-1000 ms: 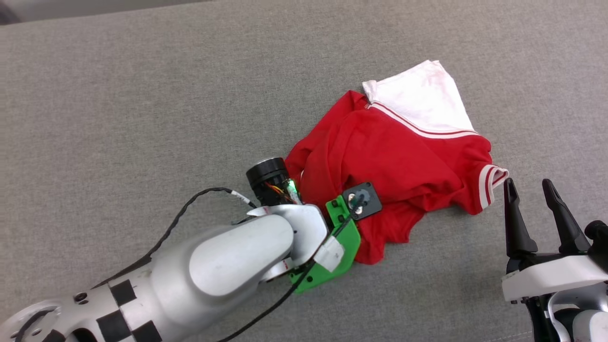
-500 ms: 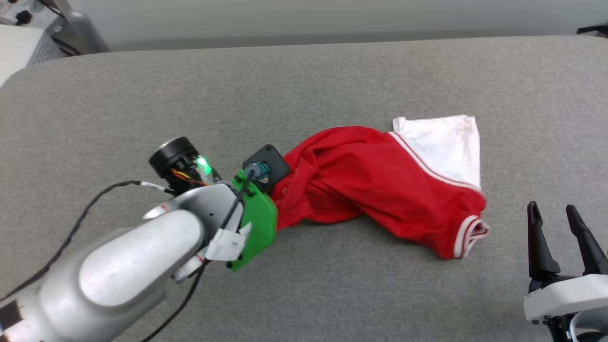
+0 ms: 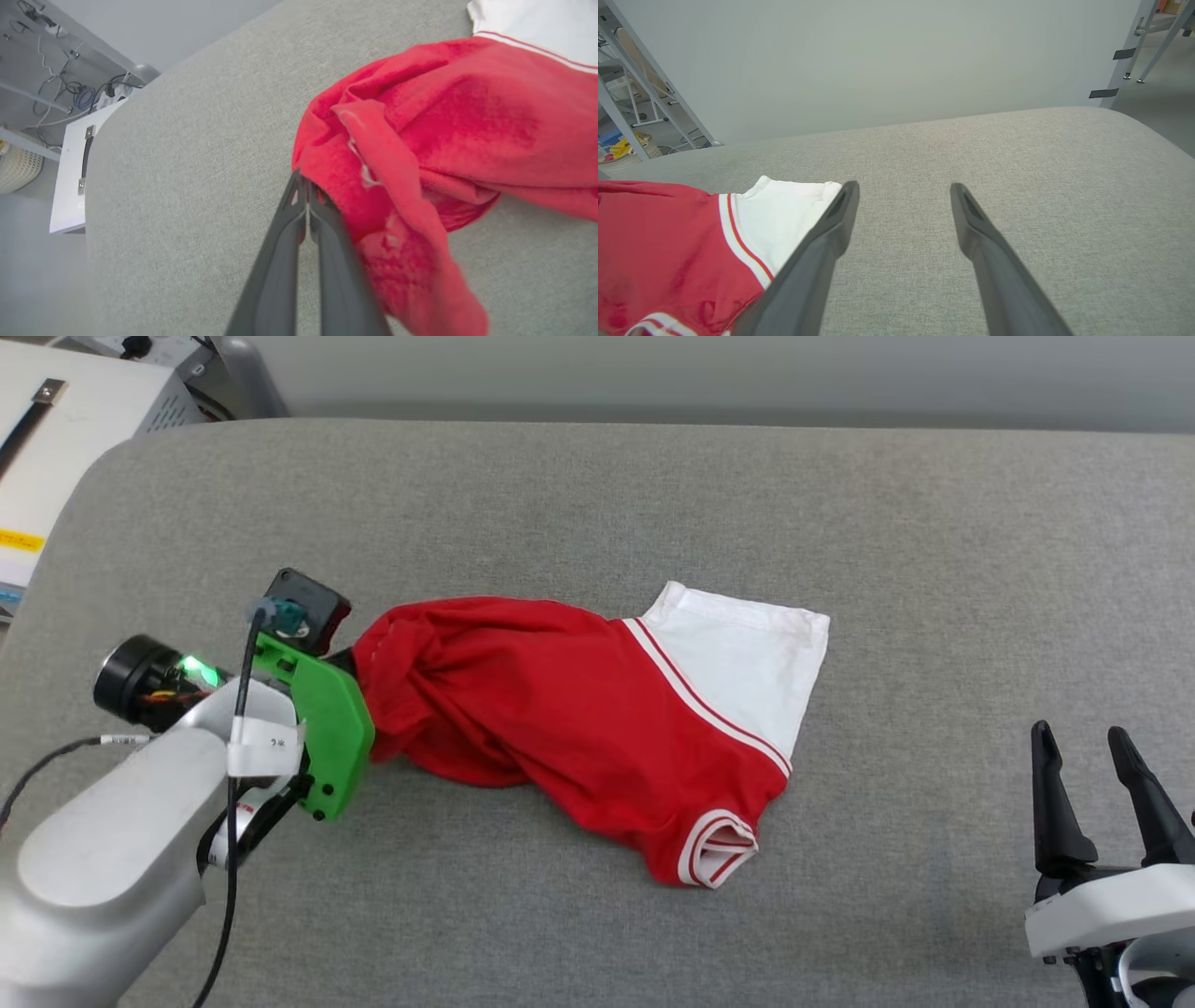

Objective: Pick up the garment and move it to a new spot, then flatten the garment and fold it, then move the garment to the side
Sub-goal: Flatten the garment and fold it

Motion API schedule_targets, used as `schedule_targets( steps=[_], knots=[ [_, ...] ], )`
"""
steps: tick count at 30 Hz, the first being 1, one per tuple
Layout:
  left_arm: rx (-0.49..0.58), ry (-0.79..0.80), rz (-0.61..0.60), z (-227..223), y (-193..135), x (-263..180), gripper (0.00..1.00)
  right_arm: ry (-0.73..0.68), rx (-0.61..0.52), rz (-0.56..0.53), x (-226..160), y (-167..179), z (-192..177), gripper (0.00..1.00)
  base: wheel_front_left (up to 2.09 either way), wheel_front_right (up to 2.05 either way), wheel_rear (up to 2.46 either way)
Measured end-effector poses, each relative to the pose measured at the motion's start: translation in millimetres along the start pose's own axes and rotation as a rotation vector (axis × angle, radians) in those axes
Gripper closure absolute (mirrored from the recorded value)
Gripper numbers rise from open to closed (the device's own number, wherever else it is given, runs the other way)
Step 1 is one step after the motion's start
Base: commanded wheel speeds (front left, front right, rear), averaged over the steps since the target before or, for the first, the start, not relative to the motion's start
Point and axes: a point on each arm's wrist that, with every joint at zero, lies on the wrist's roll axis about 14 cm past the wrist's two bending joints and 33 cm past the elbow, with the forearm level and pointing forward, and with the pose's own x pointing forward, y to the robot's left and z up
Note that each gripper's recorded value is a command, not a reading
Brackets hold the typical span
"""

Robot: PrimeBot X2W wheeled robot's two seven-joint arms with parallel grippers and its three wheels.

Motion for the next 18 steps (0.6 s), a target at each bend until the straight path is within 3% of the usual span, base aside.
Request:
schedule_targets(
  steps=[7,8,9,10,18],
  knots=[
    [-0.218,0.009,0.003,-44,-11,38,1.00,0.037,-0.002,-0.031,6,-10,-13,0.00,0.00,0.00,0.00],
    [-0.244,-0.006,0.006,-45,-13,41,0.72,0.039,-0.003,-0.036,5,-12,-14,0.00,0.00,0.00,0.00],
    [-0.274,-0.021,0.005,-45,-17,44,0.04,0.042,-0.004,-0.041,5,-13,-14,0.00,0.00,0.00,0.00],
    [-0.295,-0.036,0.004,-45,-21,45,0.00,0.043,-0.005,-0.044,5,-14,-15,0.00,0.00,0.00,0.00],
    [-0.390,-0.278,0.107,-22,-13,25,0.00,0.028,-0.025,-0.019,4,-6,-5,0.00,0.00,0.00,0.00]
  ],
)
